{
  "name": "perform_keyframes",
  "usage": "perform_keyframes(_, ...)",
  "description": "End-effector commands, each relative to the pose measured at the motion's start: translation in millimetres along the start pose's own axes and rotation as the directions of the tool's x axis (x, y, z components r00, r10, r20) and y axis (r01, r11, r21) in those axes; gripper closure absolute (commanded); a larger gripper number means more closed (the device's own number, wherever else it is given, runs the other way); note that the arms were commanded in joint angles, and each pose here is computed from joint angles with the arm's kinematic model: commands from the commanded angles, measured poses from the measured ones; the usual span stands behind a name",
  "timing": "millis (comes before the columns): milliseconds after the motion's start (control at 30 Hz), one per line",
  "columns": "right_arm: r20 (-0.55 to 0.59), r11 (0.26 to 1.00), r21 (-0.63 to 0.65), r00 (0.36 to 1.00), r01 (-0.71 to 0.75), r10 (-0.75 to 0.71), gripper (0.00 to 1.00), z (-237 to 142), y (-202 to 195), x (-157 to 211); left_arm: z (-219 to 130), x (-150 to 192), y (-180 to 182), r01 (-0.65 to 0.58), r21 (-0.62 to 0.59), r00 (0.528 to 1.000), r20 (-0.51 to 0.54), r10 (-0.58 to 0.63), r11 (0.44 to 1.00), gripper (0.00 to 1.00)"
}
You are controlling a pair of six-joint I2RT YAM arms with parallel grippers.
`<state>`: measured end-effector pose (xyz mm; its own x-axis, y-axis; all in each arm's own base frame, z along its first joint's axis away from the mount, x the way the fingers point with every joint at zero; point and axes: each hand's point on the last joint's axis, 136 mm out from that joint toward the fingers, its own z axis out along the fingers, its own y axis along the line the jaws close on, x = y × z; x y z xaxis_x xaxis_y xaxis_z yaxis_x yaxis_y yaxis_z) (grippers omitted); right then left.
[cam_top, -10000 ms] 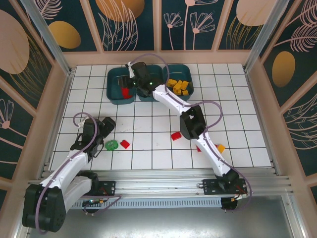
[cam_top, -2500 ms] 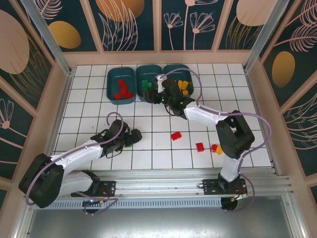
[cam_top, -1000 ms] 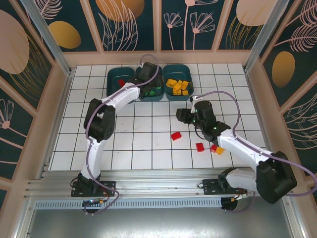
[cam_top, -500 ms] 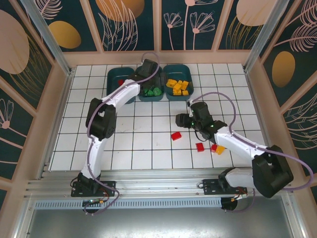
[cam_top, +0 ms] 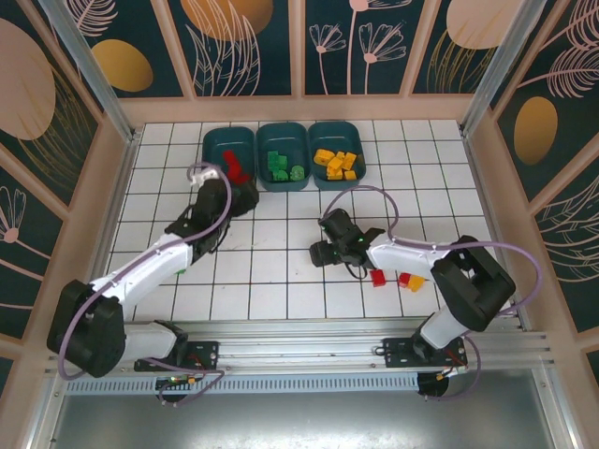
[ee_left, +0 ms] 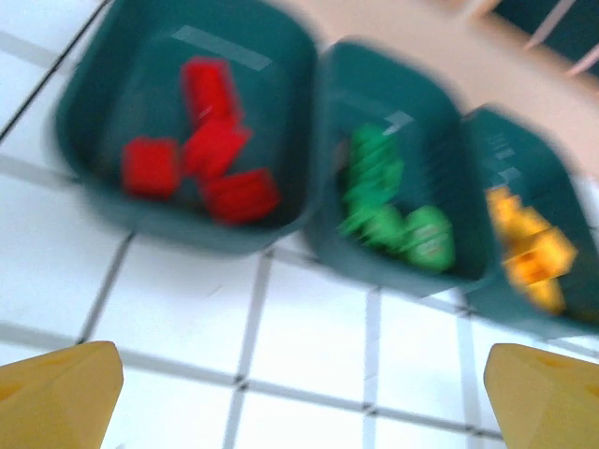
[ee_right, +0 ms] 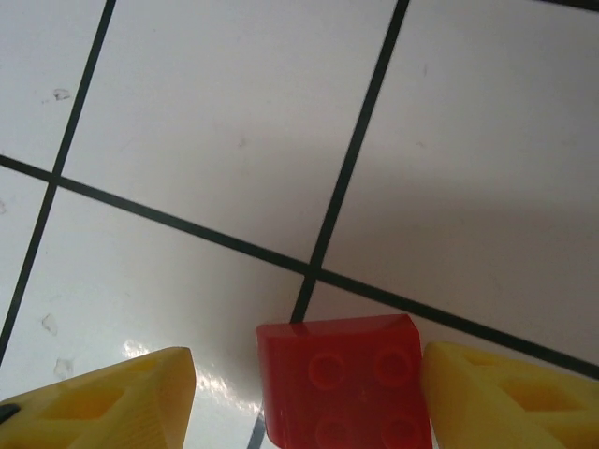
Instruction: Sort the legos into containers by color
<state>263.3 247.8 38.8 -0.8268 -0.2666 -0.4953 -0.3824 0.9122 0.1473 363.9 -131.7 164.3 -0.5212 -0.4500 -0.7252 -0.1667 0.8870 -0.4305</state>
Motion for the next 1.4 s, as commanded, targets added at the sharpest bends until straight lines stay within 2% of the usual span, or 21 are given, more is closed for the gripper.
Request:
perform_keyframes(0, -0.056, 0.996, 0.082, 0.998, 0.029, -0.024, 0.35, 13, -4, 15, -17, 0, 35, 0.081, -0.082, 0.994, 0.073, -0.075, 0.993, 0.02)
perform_keyframes(133, -0.077, 0.988, 0.144, 0.996, 0.059, -0.048, 0.37, 21, -3, 21, -26, 2, 45, 0.097, -0.086, 0.992, 0.091, -0.089, 0.992, 0.02)
perform_keyframes(267, -0.024, 0.979, 0.194, 0.998, 0.064, -0.06, 0.37, 12, -4, 14, -27, -4, 36, 0.101, -0.052, 0.991, 0.098, -0.095, 0.994, 0.01)
perform_keyframes(433, 0.09, 0.993, 0.111, 0.995, 0.026, -0.036, 0.37, -13, 12, -13, -14, 1, 25, 0.1, -0.03, 0.993, 0.06, -0.098, 0.995, 0.01)
perform_keyframes(600, 0.187, 0.999, -0.014, 0.981, -0.049, 0.051, 0.37, -38, 12, -38, 1, 17, -3, 0.102, 0.098, 0.995, -0.032, -0.1, 0.99, 0.01)
perform_keyframes(667, 0.21, 0.997, -0.021, 0.975, -0.069, 0.072, 0.35, -42, 4, -42, 5, 22, -8, 0.109, 0.131, 0.993, -0.053, -0.103, 0.985, 0.01)
perform_keyframes(800, 0.141, 0.999, -0.005, 0.989, -0.052, 0.052, 0.3, -25, -1, -28, 13, 33, -7, 0.105, 0.124, 0.992, -0.085, -0.095, 0.987, 0.02)
perform_keyframes(933, 0.076, 0.998, -0.047, 0.996, -0.04, 0.044, 0.29, -5, 8, -14, 20, 44, -7, 0.102, 0.119, 0.988, -0.131, -0.086, 0.988, 0.02)
perform_keyframes(1067, 0.027, 1.0, 0.005, 0.999, -0.024, 0.023, 0.29, 11, 5, -1, 22, 48, -8, 0.111, 0.128, 0.985, -0.145, -0.092, 0.986, 0.02)
perform_keyframes(1200, 0.019, 0.999, 0.049, 1.0, -0.02, 0.019, 0.34, 19, 2, 7, 23, 47, -12, 0.108, 0.134, 0.984, -0.156, -0.087, 0.985, 0.01)
perform_keyframes(1367, 0.036, 0.993, 0.117, 0.999, 0.016, -0.02, 0.45, 22, 0, 7, 18, 46, -6, 0.115, 0.122, 0.986, -0.137, -0.098, 0.986, 0.01)
